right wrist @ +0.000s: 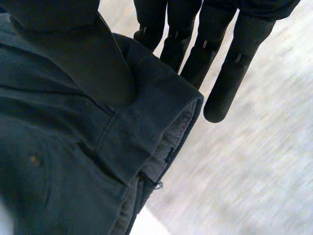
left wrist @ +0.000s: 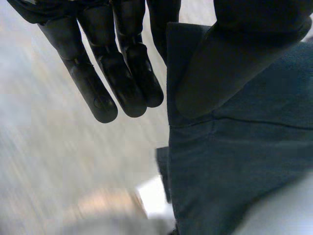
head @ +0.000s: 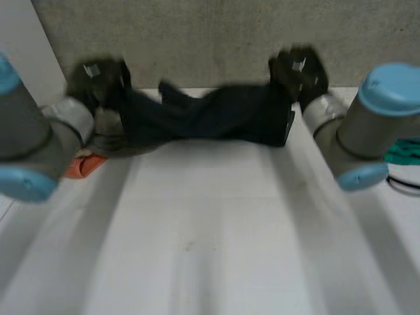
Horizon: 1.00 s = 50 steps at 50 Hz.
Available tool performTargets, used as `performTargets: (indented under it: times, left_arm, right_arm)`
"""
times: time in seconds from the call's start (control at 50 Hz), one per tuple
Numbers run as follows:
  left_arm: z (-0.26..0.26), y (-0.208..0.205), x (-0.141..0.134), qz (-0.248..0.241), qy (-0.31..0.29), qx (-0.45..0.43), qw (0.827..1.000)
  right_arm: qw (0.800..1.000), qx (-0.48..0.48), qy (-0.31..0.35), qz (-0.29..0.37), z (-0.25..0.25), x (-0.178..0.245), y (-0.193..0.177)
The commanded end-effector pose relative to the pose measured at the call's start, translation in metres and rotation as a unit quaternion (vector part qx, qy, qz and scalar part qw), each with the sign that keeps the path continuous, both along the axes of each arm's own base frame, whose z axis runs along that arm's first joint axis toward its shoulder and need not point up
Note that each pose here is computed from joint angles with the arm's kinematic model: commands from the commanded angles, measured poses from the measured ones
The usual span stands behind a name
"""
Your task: Fold the laundry.
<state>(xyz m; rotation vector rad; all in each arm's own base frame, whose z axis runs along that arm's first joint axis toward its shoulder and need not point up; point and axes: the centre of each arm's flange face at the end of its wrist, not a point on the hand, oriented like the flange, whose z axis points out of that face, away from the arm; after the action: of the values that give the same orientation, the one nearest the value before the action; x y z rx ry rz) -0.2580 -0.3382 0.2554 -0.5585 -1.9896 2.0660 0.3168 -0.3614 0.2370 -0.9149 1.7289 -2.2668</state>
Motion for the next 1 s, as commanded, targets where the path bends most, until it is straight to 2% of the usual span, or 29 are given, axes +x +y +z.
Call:
performTargets:
  times: [0.02, 0.12, 0.24, 0.32, 0.34, 0.4, 0.42, 0.46, 0.54, 0.56, 0.6, 0.62, 0.66, 0.68, 0.7, 0.76, 0.88, 1.0]
  left_arm:
    - [-0.064, 0.038, 0.008, -0.008, -0.107, 0.119, 0.987]
    - [-0.062, 0.072, 0.019, -0.019, -0.146, 0.176, 0.973]
    - [-0.048, 0.125, 0.028, -0.057, -0.197, 0.223, 0.953]
    - [-0.047, 0.165, 0.036, -0.089, -0.262, 0.262, 0.925]
    - [-0.048, 0.182, 0.04, -0.106, -0.292, 0.284, 0.907]
    - [-0.046, 0.207, 0.046, -0.13, -0.336, 0.318, 0.877]
    - [-0.043, 0.222, 0.05, -0.145, -0.359, 0.339, 0.857]
    - [-0.041, 0.23, 0.051, -0.155, -0.37, 0.347, 0.848]
    - [-0.034, 0.225, 0.046, -0.149, -0.364, 0.324, 0.86]
    - [-0.031, 0.216, 0.043, -0.138, -0.354, 0.305, 0.873]
    - [-0.029, 0.201, 0.04, -0.12, -0.342, 0.285, 0.888]
    - [-0.027, 0.185, 0.035, -0.101, -0.327, 0.261, 0.902]
    - [-0.025, 0.167, 0.031, -0.083, -0.309, 0.239, 0.917]
    - [-0.025, 0.157, 0.029, -0.074, -0.299, 0.228, 0.924]
    - [-0.024, 0.136, 0.024, -0.057, -0.275, 0.206, 0.937]
    - [-0.026, 0.094, 0.013, -0.032, -0.228, 0.159, 0.96]
    - [-0.035, 0.021, -0.011, -0.009, -0.158, 0.073, 0.985]
    - [-0.052, -0.025, -0.025, 0.007, -0.143, 0.032, 0.989]
  right_arm:
    - [0.985, 0.106, 0.133, 0.029, -0.069, -0.012, 0.035]
    - [0.97, 0.162, 0.175, 0.046, -0.07, -0.023, 0.065]
    - [0.948, 0.217, 0.226, 0.051, -0.056, -0.044, 0.107]
    - [0.916, 0.266, 0.295, 0.05, -0.05, -0.066, 0.141]
    - [0.894, 0.293, 0.336, 0.054, -0.051, -0.078, 0.159]
    - [0.859, 0.316, 0.397, 0.071, -0.052, -0.095, 0.185]
    - [0.849, 0.308, 0.421, 0.083, -0.051, -0.101, 0.193]
    - [0.851, 0.284, 0.433, 0.092, -0.048, -0.103, 0.197]
    - [0.866, 0.261, 0.417, 0.091, -0.042, -0.103, 0.198]
    - [0.871, 0.258, 0.409, 0.085, -0.04, -0.102, 0.193]
    - [0.877, 0.257, 0.398, 0.078, -0.039, -0.101, 0.186]
    - [0.886, 0.254, 0.381, 0.068, -0.038, -0.099, 0.177]
    - [0.899, 0.249, 0.356, 0.057, -0.036, -0.093, 0.165]
    - [0.907, 0.244, 0.339, 0.048, -0.034, -0.091, 0.159]
    - [0.923, 0.236, 0.302, 0.028, -0.031, -0.086, 0.144]
    - [0.946, 0.221, 0.236, -0.015, -0.03, -0.078, 0.115]
    - [0.973, 0.149, 0.165, -0.064, -0.037, -0.057, 0.069]
    - [0.984, 0.089, 0.137, -0.078, -0.052, -0.036, 0.035]
